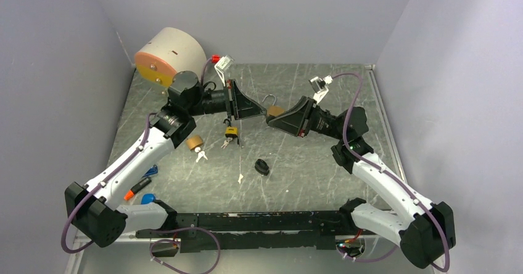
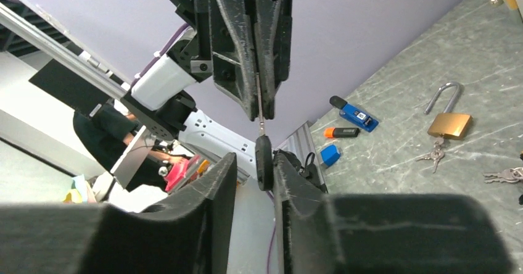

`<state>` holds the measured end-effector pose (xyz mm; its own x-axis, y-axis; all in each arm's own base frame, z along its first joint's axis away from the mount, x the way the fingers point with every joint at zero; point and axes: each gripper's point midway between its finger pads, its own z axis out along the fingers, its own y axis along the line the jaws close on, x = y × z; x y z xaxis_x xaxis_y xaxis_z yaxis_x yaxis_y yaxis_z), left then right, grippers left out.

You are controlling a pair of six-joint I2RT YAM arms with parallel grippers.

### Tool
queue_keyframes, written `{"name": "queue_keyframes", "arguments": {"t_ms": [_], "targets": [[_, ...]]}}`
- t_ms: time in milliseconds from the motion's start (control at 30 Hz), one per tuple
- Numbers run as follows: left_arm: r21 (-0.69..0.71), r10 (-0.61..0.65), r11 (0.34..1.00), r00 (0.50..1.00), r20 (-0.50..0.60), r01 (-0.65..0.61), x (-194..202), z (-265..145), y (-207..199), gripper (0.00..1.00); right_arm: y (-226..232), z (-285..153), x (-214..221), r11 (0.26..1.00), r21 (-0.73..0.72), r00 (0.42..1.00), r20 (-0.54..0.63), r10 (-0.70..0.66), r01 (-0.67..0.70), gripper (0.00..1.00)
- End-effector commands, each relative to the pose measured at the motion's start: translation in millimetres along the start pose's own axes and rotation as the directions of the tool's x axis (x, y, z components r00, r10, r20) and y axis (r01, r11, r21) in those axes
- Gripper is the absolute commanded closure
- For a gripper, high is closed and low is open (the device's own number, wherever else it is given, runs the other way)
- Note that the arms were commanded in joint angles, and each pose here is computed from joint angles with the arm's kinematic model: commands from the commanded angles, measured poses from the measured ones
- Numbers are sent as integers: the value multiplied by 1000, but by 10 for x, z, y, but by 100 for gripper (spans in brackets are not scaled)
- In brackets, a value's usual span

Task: Unlock with the key
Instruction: Adjust the key.

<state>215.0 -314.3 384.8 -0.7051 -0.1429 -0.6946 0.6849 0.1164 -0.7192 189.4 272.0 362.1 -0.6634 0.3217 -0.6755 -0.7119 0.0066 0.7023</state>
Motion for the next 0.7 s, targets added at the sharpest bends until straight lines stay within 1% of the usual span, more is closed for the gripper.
{"name": "queue_keyframes", "arguments": {"t_ms": [0,100,200,233,267,300,333,367,400,467,500,567,600,667], "targets": [[51,30,998,999,31,-32,-126,3,-139,97,133,25,-65,998,-60,999,16,-37,38,75],[42,7,999,1000,28,-8,-93,3,-100,98,100,33,-101,998,-41,999,35,-36,38,85],[21,-15,1000,999,34,14,-63,-6,-44,97,47,36,-132,999,-18,998,61,-35,36,100],[0,-21,1000,999,41,21,-60,-10,-4,97,16,37,-132,999,-7,997,66,-31,32,100],[-30,-27,999,998,51,29,-68,-16,44,85,-18,33,-127,1000,3,997,69,-29,28,100],[-87,-32,995,997,70,39,-84,-32,137,64,-48,28,-111,1000,10,997,67,-25,25,100],[-158,-33,986,995,91,47,-100,-68,234,38,-93,15,-82,1000,23,998,64,-16,15,100],[-248,-29,967,992,122,59,-123,-130,368,19,-142,-5,-54,999,38,998,62,-9,6,100],[-331,-12,941,987,158,64,-152,-224,469,8,-204,-32,-18,998,57,998,61,-1,-2,100],[-461,25,884,978,208,76,-156,-406,675,6,-366,-107,68,993,117,998,61,23,-30,100],[-502,38,861,973,227,83,-155,-483,738,6,-478,-156,113,985,164,997,64,39,-49,100],[-605,34,785,967,251,130,-96,-651,935,6,-763,-284,212,950,297,994,75,75,-94,100],[-660,4,731,967,255,171,-13,-736,1059,6,-918,-366,255,922,371,993,86,84,-110,100],[-738,-90,619,958,272,268,230,-847,1281,10,-1240,-572,392,836,528,988,103,111,-149,100]]}}
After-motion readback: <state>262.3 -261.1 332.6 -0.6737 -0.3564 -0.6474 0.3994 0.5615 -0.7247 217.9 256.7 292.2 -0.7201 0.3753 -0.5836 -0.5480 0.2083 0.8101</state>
